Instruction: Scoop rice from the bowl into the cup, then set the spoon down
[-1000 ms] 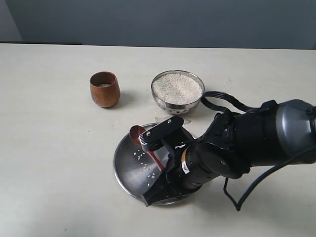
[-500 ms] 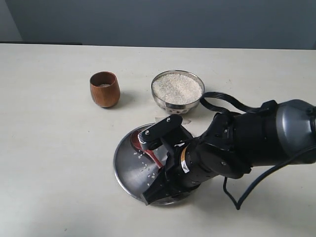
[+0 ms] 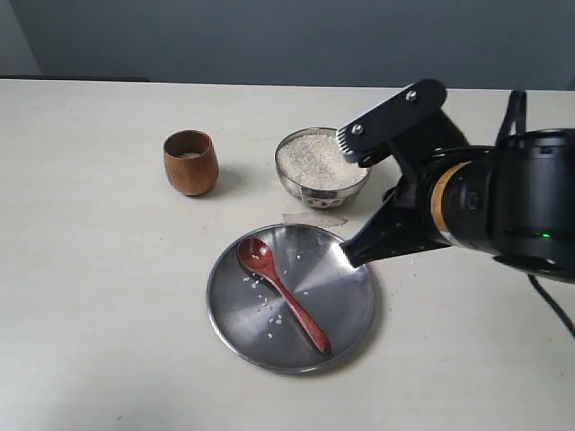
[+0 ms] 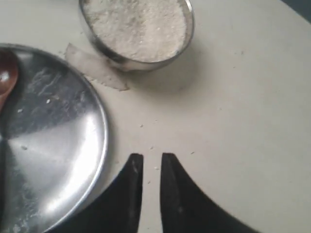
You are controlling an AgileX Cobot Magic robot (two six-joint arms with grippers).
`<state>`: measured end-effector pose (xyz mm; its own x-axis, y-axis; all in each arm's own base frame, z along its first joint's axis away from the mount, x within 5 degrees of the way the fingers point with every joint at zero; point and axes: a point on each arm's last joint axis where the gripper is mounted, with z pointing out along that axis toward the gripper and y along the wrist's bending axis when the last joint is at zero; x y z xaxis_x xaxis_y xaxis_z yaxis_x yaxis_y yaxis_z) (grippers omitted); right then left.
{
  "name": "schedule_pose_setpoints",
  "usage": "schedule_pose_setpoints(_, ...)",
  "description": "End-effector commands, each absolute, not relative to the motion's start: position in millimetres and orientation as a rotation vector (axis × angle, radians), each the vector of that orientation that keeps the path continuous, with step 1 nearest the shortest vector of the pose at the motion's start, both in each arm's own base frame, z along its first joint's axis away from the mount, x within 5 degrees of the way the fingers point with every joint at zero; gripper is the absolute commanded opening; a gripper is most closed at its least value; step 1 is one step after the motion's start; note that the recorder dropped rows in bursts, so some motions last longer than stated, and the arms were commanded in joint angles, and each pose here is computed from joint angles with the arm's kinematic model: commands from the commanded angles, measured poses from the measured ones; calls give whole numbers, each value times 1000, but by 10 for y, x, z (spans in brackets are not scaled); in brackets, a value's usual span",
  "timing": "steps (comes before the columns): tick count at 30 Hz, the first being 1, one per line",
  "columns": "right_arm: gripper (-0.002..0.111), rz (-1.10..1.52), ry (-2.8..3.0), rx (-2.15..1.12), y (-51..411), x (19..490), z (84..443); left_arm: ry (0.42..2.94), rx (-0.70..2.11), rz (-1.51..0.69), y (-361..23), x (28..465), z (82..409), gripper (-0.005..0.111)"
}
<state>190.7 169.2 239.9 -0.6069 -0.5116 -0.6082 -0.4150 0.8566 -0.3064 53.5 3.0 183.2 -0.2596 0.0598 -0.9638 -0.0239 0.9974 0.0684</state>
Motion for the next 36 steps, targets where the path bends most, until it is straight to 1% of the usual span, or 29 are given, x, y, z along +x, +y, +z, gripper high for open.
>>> schedule_pose_setpoints(1,1,-227,2227,-562,1450,1832,2569,1828,30,82,30,534,1822,0)
schedule_pose_setpoints(2,-1,-238,2215,-548,1405,1812,2589,1828,30,82,30,534,1822,0)
schedule_pose_setpoints(16,-1,-344,2107,-348,745,1447,2770,1828,30,82,30,534,1822,0)
schedule_pose_setpoints(23,-1,-552,2135,-147,386,1280,2782,1828,30,82,30,534,1822,0)
schedule_pose_setpoints(36,-1,-553,2137,-142,379,1275,2784,1828,30,82,30,534,1822,0)
